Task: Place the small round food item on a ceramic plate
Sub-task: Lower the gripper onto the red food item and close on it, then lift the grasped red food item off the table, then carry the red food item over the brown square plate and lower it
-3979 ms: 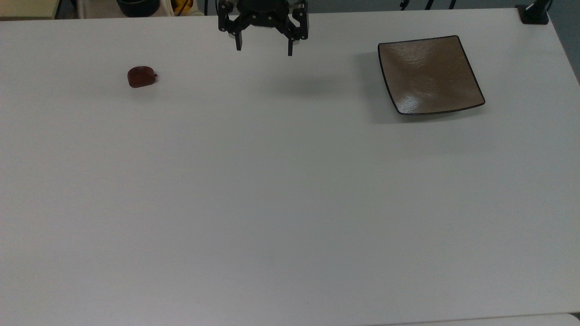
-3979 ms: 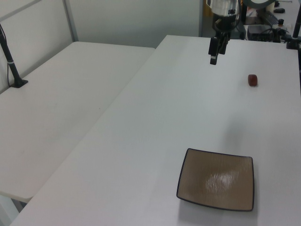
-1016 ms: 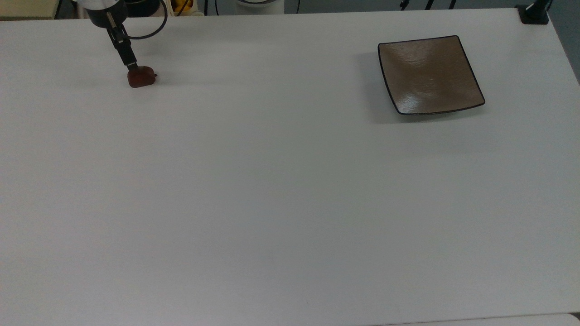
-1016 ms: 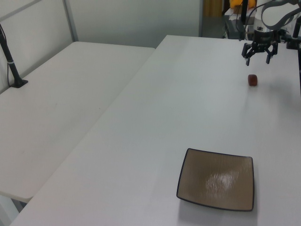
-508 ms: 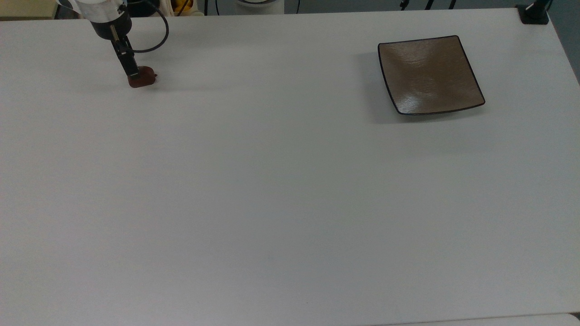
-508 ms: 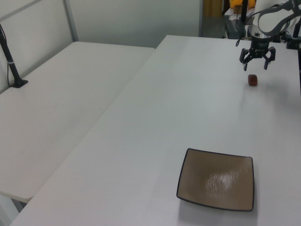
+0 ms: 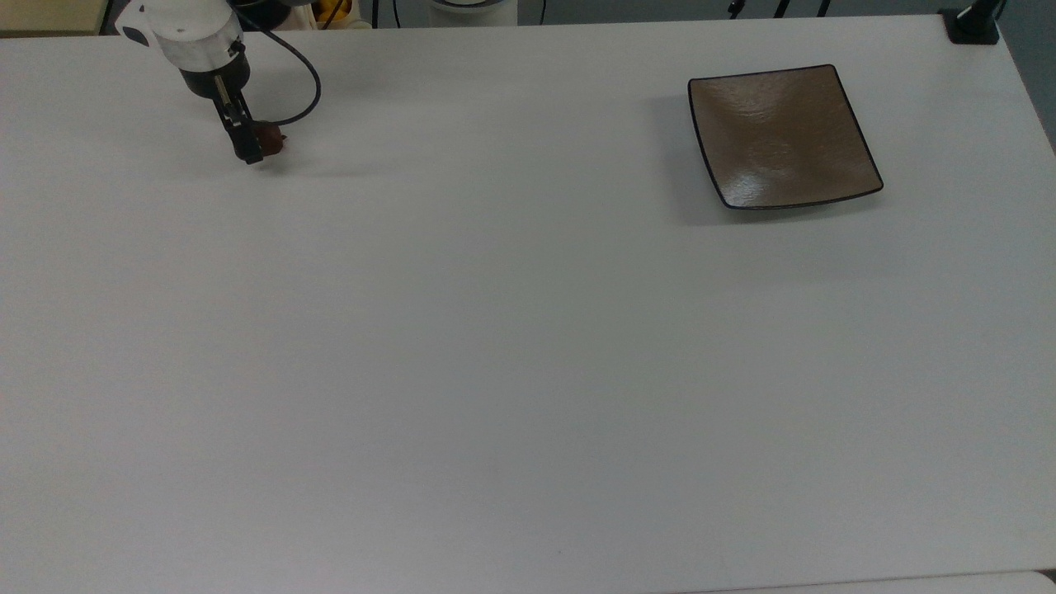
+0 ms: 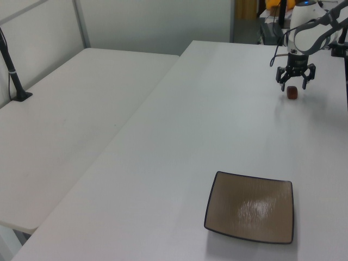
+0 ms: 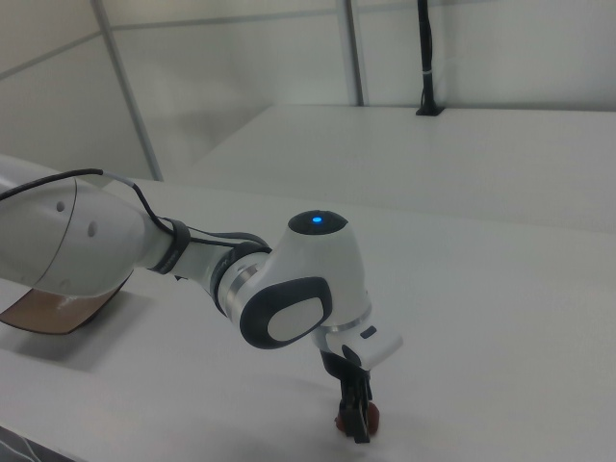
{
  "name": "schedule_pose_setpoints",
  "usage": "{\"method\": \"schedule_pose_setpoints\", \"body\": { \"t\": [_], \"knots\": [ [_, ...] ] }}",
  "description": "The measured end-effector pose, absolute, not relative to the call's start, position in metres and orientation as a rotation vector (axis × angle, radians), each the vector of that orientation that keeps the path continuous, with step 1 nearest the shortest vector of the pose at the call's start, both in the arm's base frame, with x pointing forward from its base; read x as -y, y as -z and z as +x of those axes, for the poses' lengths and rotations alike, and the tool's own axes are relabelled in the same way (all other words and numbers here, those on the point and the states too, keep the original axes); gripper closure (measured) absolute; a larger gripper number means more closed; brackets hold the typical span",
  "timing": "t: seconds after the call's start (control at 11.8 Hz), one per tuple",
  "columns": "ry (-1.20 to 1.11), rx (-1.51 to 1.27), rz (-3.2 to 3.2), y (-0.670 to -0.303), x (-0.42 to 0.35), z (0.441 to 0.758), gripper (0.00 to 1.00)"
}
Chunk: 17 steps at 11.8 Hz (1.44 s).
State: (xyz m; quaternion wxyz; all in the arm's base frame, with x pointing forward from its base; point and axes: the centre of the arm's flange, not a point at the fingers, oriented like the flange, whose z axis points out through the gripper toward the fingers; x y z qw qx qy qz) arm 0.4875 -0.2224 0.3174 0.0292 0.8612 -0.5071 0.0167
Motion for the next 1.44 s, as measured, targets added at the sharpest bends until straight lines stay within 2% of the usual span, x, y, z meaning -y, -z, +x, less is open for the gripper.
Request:
{"method": "schedule_pose_setpoints", "body": {
  "t": [0.08,0.25,0.34,0.59,0.76,1.19,1.44],
  "knots": [
    [-0.049,1.560,2.658,-0.316,0.221,0.488,0.29],
    [-0.048,1.558,2.658,-0.316,0.221,0.488,0.40],
    [-0.049,1.558,2.659,-0.316,0.220,0.489,0.56],
    [-0.055,1.556,2.661,-0.318,0.220,0.490,0.74],
    [-0.077,1.553,2.664,-0.324,0.221,0.494,0.73],
    [-0.203,1.512,2.704,-0.367,0.212,0.524,0.74],
    [-0.101,1.411,2.777,-0.408,0.165,0.554,0.74]
  ]
}}
